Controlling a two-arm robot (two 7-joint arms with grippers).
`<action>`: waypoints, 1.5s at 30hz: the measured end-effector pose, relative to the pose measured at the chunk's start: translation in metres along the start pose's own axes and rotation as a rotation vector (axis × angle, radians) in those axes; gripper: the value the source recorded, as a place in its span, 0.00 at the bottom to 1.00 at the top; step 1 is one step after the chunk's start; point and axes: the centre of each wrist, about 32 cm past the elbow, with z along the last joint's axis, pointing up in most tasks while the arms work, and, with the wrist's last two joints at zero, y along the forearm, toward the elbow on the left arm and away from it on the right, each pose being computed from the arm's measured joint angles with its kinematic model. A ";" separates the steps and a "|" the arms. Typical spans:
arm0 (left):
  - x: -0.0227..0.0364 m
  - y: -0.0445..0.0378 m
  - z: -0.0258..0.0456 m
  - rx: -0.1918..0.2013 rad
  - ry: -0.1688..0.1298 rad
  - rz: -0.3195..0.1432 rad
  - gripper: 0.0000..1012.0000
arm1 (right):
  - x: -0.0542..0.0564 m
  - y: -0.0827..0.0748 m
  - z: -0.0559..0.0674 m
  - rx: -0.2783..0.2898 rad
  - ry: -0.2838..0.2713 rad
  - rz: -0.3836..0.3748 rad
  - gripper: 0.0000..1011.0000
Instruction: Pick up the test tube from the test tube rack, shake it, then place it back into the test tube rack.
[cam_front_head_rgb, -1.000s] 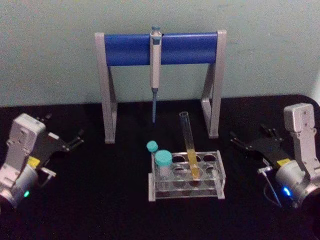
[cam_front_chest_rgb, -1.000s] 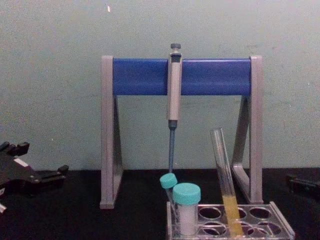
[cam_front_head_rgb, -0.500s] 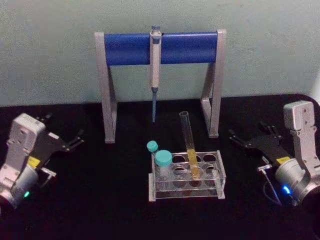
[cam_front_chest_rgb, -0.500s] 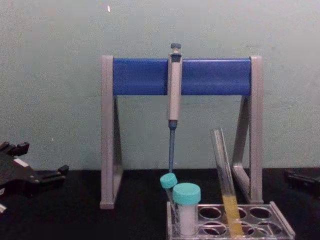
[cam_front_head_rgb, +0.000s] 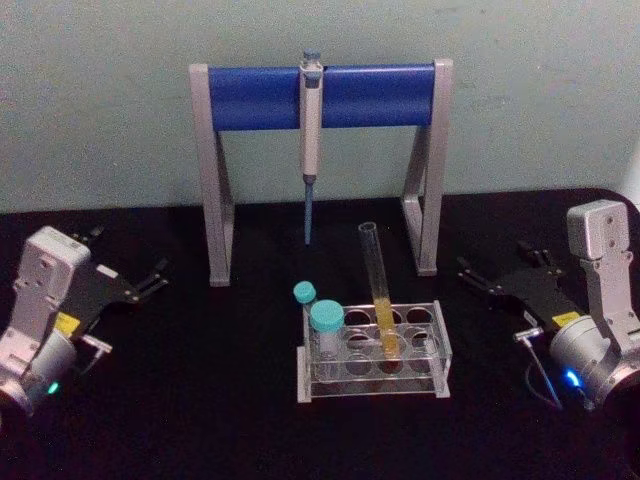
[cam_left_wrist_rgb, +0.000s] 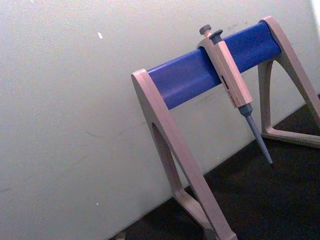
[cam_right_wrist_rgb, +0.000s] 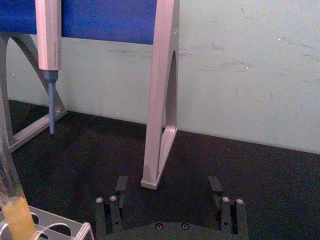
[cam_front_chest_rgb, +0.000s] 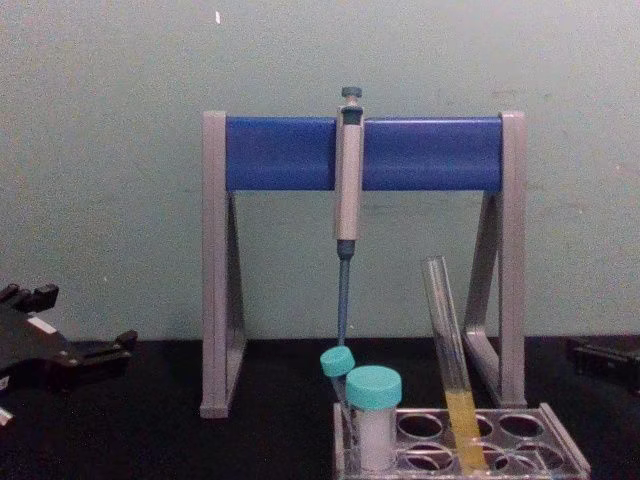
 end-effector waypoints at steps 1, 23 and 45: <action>0.0000 0.0000 0.0000 0.000 0.000 0.000 0.99 | 0.000 0.000 0.000 0.000 0.000 0.000 0.99; 0.0000 0.0000 0.0000 0.000 0.000 0.000 0.99 | 0.000 0.000 0.000 0.002 -0.001 0.000 0.99; 0.0000 0.0000 0.0000 0.000 0.000 0.000 0.99 | 0.000 0.000 0.000 0.002 -0.001 0.000 0.99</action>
